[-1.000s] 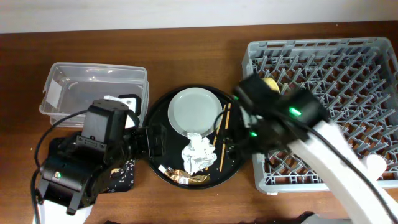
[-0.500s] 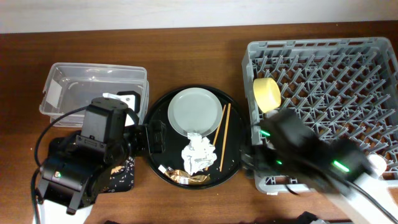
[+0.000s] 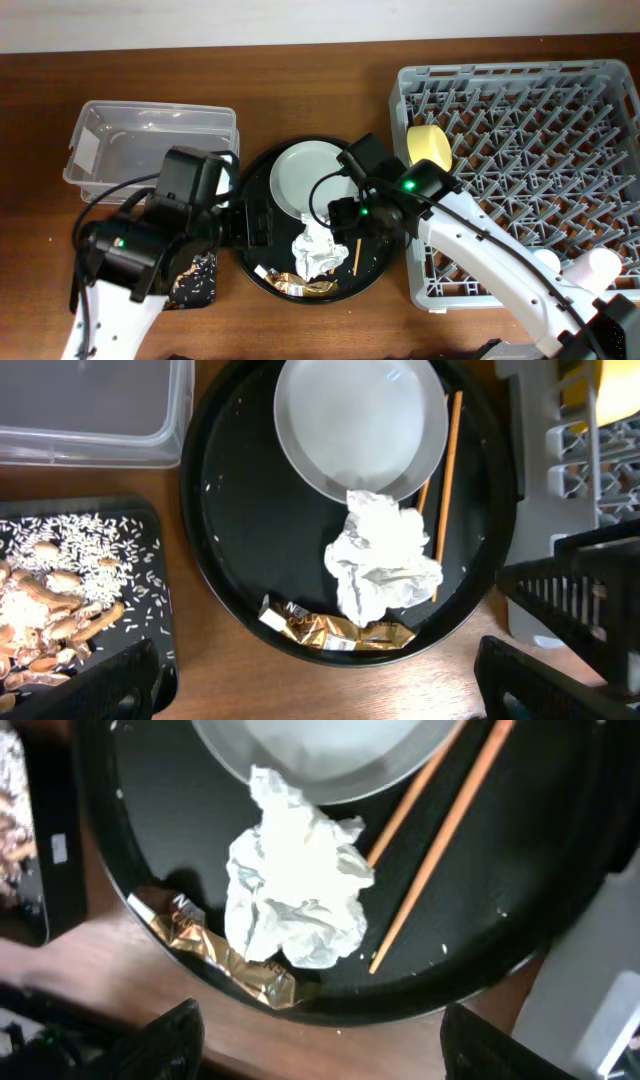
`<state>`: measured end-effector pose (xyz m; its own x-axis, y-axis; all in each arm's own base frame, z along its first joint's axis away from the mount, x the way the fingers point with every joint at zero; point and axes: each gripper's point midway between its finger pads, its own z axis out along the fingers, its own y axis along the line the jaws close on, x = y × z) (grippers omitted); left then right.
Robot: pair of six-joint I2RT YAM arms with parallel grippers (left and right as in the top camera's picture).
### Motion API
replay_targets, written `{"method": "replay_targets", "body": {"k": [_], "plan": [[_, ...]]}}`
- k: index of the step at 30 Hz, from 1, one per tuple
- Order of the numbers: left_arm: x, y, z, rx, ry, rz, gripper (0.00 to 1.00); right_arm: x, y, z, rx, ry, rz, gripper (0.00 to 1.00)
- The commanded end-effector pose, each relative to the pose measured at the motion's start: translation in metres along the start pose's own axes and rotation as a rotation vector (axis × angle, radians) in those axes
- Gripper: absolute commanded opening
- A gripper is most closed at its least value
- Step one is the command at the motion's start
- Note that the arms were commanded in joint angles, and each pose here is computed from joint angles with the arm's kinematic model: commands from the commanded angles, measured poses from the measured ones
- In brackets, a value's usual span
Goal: Sort waste into correct bins and load items into the dishwasher rack
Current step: 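Reach the right gripper to the white plate edge and grasp it, then lift the white plate and carry it over the rack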
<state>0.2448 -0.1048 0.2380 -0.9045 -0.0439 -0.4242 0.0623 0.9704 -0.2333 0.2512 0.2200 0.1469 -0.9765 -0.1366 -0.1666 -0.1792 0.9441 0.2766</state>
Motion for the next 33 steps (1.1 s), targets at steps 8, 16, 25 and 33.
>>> {"method": "replay_targets", "body": {"k": [8, 16, 25, 33], "plan": [[0.003, -0.001, 0.005, 0.010, 0.036, 0.004, 0.99, -0.036, -0.033, 0.004, -0.001, -0.065, 0.129, 0.68], [0.003, -0.001, 0.005, 0.010, 0.035, 0.005, 0.99, -0.080, -0.042, 0.075, -0.001, -0.085, 0.159, 0.54], [0.003, -0.001, 0.005, 0.010, 0.035, 0.005, 0.99, -0.099, -0.075, 0.116, 0.080, -0.107, 0.241, 0.52], [0.003, -0.001, 0.005, 0.010, 0.035, 0.005, 0.99, -0.088, -0.083, 0.145, 0.096, -0.037, 0.248, 0.21]]}}
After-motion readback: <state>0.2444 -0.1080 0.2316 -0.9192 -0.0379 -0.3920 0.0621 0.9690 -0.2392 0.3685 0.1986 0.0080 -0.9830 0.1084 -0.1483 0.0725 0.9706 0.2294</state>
